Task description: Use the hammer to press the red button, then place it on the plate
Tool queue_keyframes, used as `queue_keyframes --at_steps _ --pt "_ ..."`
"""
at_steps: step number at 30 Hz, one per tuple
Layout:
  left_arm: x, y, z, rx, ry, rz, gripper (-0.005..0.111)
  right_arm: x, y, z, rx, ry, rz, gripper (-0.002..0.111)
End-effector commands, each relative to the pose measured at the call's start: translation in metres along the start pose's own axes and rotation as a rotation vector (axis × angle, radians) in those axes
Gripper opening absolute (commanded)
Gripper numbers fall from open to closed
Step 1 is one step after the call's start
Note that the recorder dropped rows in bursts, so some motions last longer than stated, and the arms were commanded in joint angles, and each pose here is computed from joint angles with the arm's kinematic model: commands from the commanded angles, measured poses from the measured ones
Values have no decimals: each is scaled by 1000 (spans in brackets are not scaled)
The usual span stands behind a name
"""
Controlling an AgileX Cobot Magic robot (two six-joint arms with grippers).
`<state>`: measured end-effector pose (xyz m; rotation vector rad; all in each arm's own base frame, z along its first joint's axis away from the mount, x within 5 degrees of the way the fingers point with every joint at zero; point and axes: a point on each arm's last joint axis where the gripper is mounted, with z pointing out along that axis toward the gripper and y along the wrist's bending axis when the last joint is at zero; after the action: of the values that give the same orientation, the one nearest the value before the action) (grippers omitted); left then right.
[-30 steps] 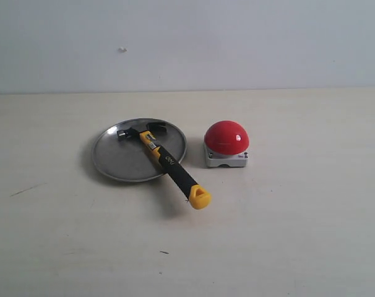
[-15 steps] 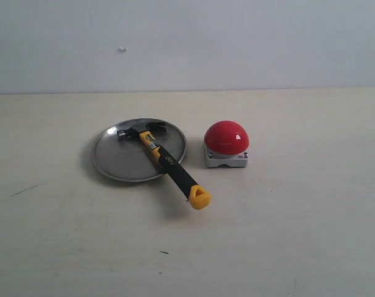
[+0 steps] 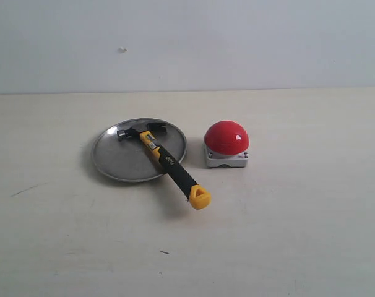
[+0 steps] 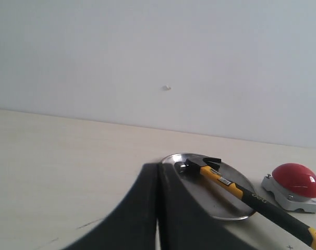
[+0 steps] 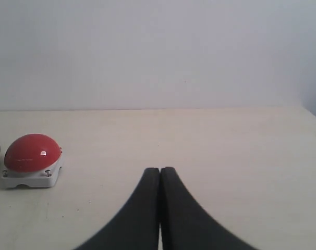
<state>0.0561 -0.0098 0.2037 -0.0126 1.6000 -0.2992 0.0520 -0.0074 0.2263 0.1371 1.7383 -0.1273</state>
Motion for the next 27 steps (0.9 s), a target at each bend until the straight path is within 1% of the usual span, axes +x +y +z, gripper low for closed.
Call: queue_keyframes --at_steps 1,5,10,13,17,27 --pt "-1 0 0 5 -10 -8 0 5 0 1 5 12 9 0" --pt "-1 0 0 5 -10 -8 0 14 -1 6 19 1 -9 0" --pt "-1 0 0 5 -10 -8 0 26 -3 10 31 4 55 0" --pt "-1 0 0 5 -10 -8 0 35 -3 12 35 22 68 0" --pt "-1 0 0 5 -10 -8 0 38 -3 12 36 49 71 0" --pt "-1 0 0 5 -10 -8 0 38 -3 12 36 51 89 0"
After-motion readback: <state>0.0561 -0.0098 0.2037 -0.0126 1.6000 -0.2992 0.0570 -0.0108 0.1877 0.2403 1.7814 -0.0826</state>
